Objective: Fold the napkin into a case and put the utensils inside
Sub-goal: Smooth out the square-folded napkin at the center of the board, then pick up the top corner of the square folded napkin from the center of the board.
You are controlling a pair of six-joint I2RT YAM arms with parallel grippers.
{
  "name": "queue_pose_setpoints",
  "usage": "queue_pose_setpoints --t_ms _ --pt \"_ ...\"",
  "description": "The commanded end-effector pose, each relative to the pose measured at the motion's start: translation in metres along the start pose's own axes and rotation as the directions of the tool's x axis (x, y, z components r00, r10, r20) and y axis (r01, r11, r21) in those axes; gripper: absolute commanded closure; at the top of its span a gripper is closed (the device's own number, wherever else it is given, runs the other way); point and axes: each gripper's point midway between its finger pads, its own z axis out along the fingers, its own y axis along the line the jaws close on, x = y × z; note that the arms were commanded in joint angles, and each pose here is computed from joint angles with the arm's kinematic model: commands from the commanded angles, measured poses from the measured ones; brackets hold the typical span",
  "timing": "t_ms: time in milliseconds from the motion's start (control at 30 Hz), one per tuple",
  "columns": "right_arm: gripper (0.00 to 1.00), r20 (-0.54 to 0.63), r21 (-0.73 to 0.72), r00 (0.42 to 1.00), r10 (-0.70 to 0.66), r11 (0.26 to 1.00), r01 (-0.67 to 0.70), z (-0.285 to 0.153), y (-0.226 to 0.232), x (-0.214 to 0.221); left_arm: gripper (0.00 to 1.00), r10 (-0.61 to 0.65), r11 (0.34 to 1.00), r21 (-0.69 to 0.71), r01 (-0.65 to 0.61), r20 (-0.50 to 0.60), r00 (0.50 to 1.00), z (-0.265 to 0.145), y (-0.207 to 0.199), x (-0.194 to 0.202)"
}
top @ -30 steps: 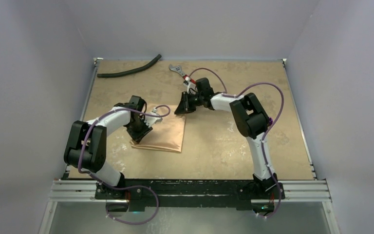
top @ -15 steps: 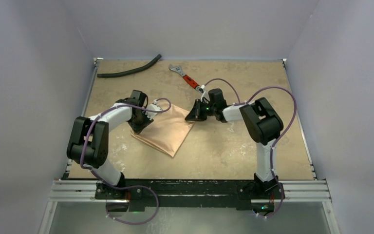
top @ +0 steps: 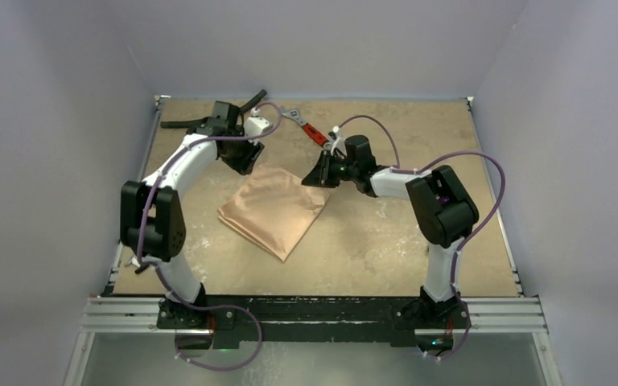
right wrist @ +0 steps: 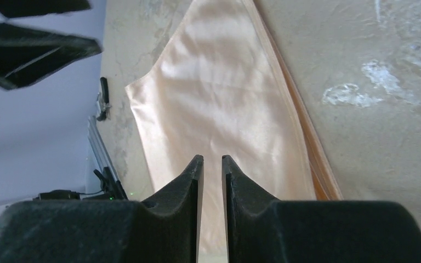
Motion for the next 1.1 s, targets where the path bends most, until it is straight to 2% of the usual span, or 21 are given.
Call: queue_pose_setpoints --t_ms 0,300,533,633,867,1067 --pt "0.79 -0.003 -0.041 1.0 -0.027 0.999 0.027 0.005 0.021 -0.001 0.56 -0.123 0.985 0.118 0.127 -0.039 0.992 0.043 -0.01 -0.011" --pt "0.88 -0.05 -0.038 0.999 -0.001 0.999 0.0 0.024 0.01 0.024 0.68 -0.17 0.975 0.142 0.173 -0.032 0.985 0.097 0.003 -0.031" --pt "0.89 -0.085 -0.021 0.996 0.022 0.999 -0.024 0.028 -0.005 0.041 0.74 -0.172 0.969 0.176 0.175 -0.033 0.984 0.113 -0.002 -0.035" --pt "0.89 -0.105 -0.013 0.994 0.032 0.999 -0.034 0.031 -0.013 0.05 0.72 -0.165 0.97 0.178 0.166 -0.022 0.986 0.115 -0.002 -0.038" --pt "0.9 -0.136 -0.004 0.99 0.046 0.999 -0.047 0.036 -0.024 0.062 0.6 -0.175 0.967 0.193 0.165 0.035 0.984 0.121 0.004 -0.062" --pt "0.91 -0.156 0.007 0.987 0.05 0.999 -0.05 0.038 -0.03 0.07 0.58 -0.175 0.966 0.206 0.157 0.076 0.982 0.123 0.008 -0.08"
